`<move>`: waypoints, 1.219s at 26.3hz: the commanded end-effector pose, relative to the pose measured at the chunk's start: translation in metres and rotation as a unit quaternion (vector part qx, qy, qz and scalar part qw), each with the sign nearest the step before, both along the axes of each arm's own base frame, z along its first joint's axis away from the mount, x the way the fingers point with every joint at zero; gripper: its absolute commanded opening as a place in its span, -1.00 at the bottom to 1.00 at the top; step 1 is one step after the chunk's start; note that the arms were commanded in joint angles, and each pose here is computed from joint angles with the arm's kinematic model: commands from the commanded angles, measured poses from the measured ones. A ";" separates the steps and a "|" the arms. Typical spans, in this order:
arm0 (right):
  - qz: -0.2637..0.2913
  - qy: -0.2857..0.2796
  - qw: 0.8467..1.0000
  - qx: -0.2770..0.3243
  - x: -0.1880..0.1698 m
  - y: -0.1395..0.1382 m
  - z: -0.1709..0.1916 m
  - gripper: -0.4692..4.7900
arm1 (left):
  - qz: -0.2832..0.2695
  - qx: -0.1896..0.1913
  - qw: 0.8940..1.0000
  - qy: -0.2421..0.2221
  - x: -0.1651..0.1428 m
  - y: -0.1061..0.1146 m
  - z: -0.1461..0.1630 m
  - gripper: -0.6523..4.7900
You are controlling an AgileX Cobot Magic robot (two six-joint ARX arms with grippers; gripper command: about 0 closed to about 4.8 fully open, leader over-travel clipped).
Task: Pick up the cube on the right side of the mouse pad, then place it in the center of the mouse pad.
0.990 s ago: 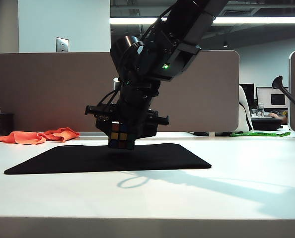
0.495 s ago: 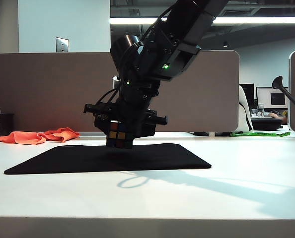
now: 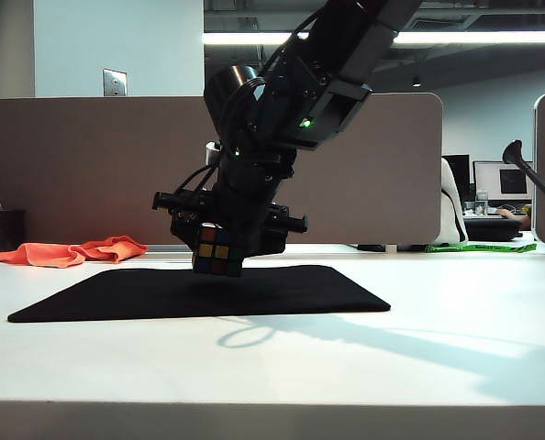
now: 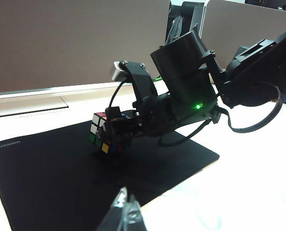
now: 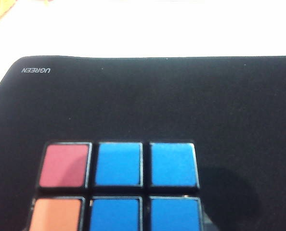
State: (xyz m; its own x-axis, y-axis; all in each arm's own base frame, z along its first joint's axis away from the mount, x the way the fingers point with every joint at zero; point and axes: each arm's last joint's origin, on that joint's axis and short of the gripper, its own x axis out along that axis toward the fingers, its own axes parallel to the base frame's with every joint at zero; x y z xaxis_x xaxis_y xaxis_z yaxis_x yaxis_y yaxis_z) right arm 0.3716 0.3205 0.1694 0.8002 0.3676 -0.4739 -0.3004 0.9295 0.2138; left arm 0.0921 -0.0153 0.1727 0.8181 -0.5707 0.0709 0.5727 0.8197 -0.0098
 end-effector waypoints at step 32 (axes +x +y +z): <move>0.005 -0.023 0.999 0.029 -0.001 -0.003 0.027 0.87 | 0.001 -0.001 1.000 -0.010 0.000 0.000 0.003 -0.78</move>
